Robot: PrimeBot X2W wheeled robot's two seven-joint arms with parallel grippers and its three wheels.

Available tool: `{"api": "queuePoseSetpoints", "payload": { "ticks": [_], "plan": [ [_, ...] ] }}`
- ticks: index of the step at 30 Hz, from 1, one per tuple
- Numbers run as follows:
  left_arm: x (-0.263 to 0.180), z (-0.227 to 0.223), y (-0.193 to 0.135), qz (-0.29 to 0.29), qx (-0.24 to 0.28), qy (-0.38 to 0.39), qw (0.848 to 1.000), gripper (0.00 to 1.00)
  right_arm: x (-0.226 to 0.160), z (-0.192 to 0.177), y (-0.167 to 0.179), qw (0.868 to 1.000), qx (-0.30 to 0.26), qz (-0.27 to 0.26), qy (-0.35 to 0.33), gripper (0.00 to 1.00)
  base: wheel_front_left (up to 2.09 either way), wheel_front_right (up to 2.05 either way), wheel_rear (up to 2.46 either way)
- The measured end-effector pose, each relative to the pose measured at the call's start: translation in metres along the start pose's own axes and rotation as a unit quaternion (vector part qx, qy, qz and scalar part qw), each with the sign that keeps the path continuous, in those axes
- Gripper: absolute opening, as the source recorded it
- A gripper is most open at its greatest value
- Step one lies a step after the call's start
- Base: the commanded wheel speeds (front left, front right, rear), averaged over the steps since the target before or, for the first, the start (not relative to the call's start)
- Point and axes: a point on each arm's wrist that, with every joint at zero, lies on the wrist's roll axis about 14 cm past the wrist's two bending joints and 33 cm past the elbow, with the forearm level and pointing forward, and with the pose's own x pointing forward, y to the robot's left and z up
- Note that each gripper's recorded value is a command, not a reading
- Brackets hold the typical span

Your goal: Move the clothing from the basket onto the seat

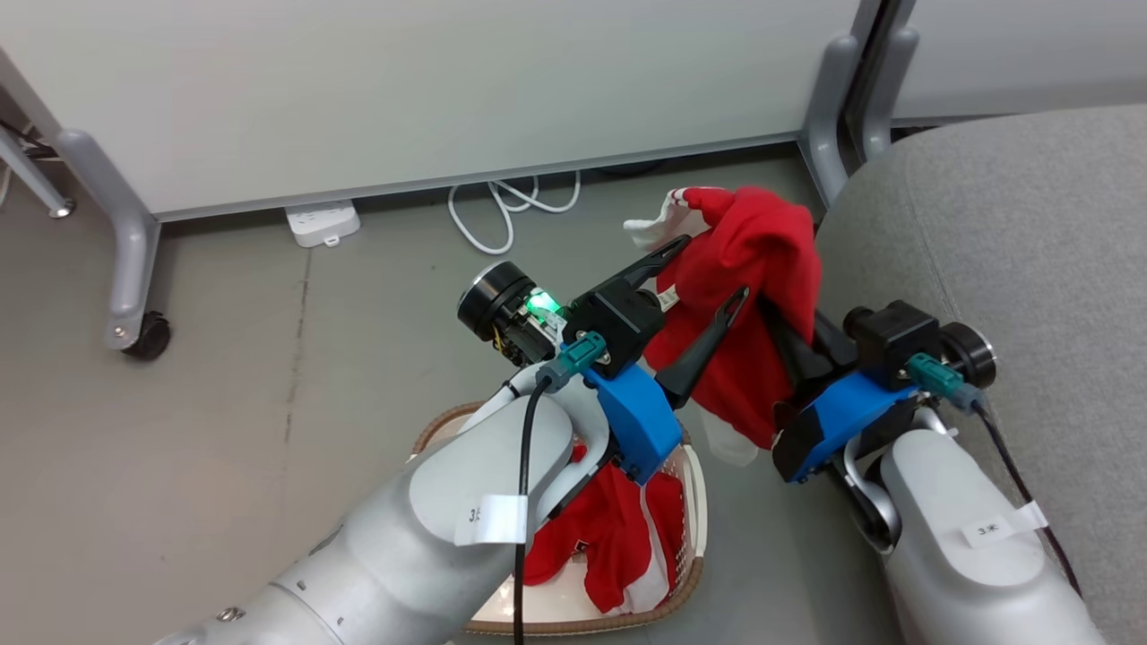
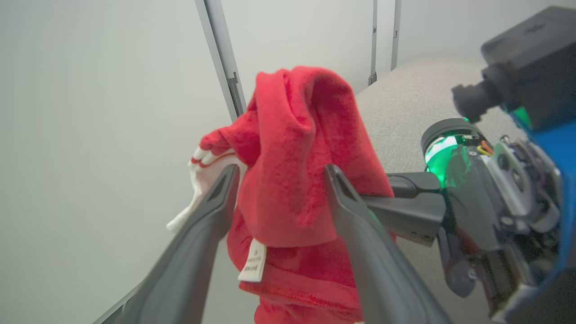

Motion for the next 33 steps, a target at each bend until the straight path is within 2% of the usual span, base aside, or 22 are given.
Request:
{"api": "queuePoseSetpoints", "payload": {
  "ticks": [8, 15, 25, 33],
  "plan": [
    [0.016, -0.017, -0.011, -0.026, -0.011, 0.009, 1.0, 1.0, -0.013, -0.003, -0.048, 0.998, -0.002, -0.058, -0.004, 0.0, 0.0, 0.0, 0.0],
    [0.033, -0.035, -0.029, -0.064, -0.02, 0.019, 0.998, 1.0, -0.035, -0.001, -0.097, 0.992, -0.002, -0.128, -0.014, 0.0, 0.0, 0.0, 0.0],
    [0.057, -0.056, -0.066, -0.133, -0.03, 0.03, 0.99, 1.0, -0.085, -0.002, -0.159, 0.972, -0.007, -0.233, -0.016, 0.0, 0.0, 0.0, 0.0],
    [0.069, -0.065, -0.098, -0.187, -0.038, 0.032, 0.981, 1.0, -0.134, -0.009, -0.189, 0.953, -0.011, -0.304, -0.001, 0.0, 0.0, 0.0, 0.0]
  ]
}}
